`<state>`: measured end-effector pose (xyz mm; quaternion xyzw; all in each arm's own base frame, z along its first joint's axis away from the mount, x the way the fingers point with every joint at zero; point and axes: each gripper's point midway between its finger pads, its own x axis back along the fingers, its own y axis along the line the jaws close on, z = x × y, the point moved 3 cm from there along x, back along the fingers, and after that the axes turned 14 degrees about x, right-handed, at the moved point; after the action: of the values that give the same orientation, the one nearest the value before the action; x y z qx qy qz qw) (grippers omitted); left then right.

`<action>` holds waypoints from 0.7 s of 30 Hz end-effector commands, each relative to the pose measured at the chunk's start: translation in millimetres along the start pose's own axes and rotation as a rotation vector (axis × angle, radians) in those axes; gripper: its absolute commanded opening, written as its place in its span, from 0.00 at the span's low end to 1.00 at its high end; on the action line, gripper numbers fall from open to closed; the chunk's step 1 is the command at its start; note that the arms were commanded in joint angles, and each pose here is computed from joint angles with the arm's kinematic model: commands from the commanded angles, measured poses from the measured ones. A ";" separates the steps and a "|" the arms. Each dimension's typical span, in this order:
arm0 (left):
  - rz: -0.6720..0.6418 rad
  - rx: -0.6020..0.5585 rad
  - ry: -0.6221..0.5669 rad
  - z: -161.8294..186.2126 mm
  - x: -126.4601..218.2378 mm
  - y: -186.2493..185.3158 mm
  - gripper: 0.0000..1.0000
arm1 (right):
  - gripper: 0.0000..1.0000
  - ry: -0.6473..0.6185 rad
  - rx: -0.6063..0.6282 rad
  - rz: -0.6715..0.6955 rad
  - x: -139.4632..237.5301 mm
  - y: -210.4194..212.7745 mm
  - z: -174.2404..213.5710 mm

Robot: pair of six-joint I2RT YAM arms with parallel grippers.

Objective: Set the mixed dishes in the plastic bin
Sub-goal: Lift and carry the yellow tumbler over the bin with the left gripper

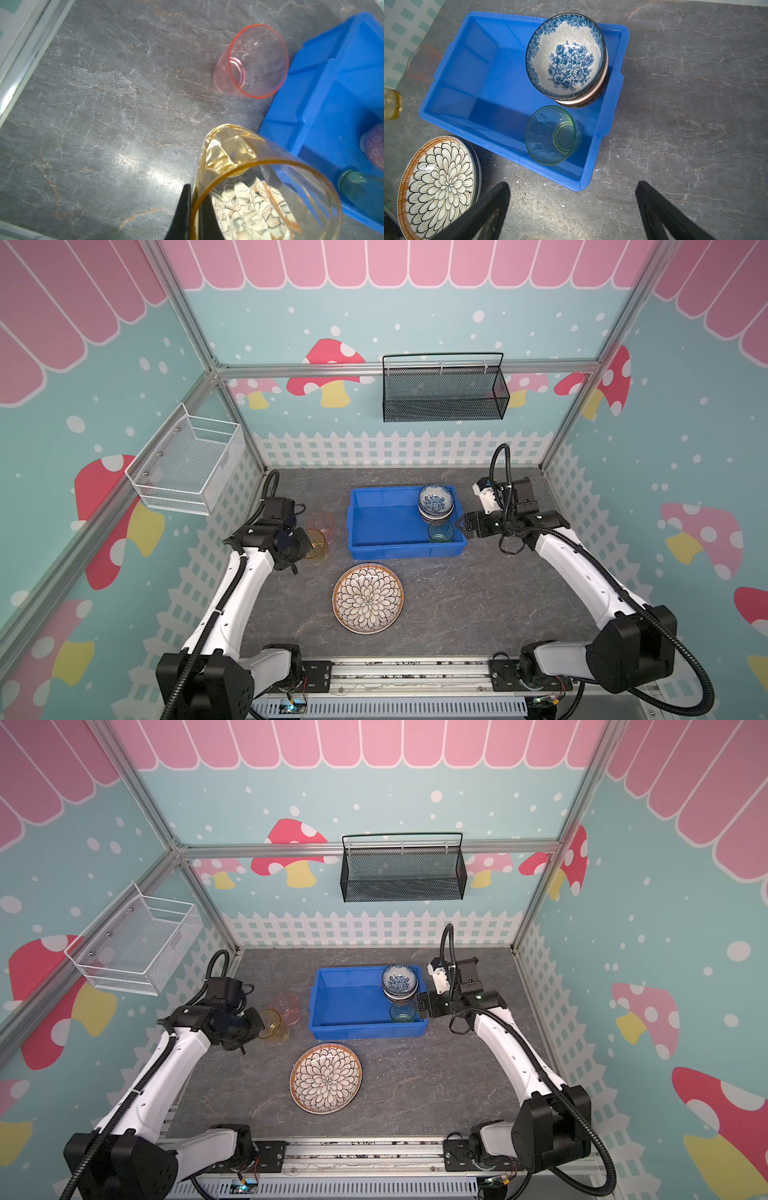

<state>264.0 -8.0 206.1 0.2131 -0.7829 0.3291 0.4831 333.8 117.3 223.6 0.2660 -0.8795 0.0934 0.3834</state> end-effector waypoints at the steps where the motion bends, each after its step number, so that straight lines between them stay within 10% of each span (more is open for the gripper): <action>1: 0.038 -0.056 -0.018 3.5 22.5 -18.8 0.00 | 0.98 -0.034 0.013 -0.011 5.1 1.0 -8.0; 21: 0.371 -0.491 0.014 92.3 49.2 -245.7 0.00 | 0.98 0.000 -0.089 0.013 12.3 -11.2 7.3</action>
<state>334.8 -226.7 285.4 -0.0385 -0.8523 0.2127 0.4763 336.8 100.3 222.6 0.2378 -0.8848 0.0622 0.3958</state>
